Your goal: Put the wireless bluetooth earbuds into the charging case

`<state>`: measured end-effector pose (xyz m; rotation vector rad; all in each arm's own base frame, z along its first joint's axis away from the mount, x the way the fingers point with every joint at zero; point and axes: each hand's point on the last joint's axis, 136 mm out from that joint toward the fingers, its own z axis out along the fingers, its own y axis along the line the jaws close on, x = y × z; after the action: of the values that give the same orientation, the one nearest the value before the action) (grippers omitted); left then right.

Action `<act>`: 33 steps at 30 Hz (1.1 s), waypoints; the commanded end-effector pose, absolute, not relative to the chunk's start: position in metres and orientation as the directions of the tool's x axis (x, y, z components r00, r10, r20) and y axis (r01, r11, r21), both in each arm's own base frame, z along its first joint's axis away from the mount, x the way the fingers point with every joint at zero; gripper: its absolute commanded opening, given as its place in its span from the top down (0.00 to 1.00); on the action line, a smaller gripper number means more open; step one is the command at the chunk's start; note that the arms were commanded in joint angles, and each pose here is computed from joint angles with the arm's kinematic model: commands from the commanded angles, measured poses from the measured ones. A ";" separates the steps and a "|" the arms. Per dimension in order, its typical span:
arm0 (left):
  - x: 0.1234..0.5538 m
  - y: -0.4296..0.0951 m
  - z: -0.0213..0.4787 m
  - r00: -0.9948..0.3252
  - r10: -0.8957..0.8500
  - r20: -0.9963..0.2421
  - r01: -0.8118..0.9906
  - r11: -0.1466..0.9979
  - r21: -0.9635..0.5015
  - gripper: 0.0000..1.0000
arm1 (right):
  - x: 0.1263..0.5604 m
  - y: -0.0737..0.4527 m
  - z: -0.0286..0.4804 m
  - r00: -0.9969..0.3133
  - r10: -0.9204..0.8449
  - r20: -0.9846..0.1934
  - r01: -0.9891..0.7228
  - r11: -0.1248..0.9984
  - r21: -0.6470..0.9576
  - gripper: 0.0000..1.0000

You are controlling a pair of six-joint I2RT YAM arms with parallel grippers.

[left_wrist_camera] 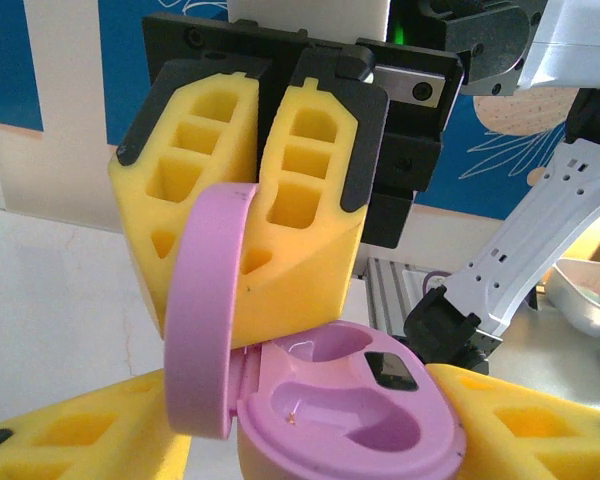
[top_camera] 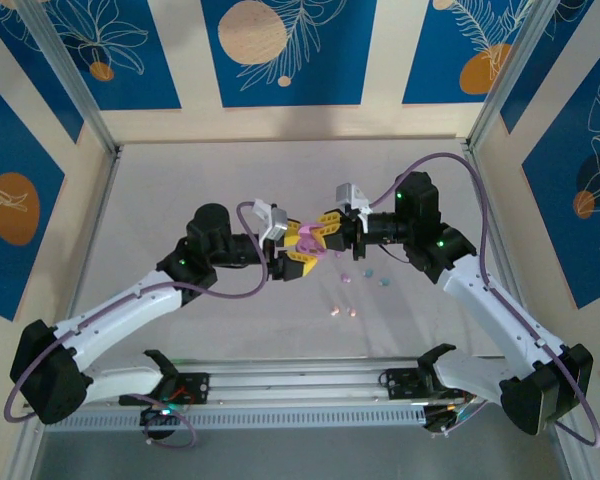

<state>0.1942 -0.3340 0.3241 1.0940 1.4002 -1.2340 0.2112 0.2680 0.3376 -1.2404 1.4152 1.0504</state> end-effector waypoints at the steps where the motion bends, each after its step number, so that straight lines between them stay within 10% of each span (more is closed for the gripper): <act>1: 0.191 -0.337 0.341 -0.138 0.010 -0.990 0.988 0.067 -0.137 0.40 | 0.209 0.269 0.347 -0.004 -0.175 -0.985 -0.993 0.119 -0.017 1.00; 33: 0.193 -0.335 0.342 -0.109 -0.004 -0.994 0.990 0.090 -0.109 0.44 | 0.215 0.268 0.342 -0.036 -0.175 -0.984 -0.989 0.150 0.009 1.00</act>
<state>0.1950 -0.3356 0.3237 1.1032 1.4009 -1.2217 0.2177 0.2684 0.3385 -1.2092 1.4344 1.0209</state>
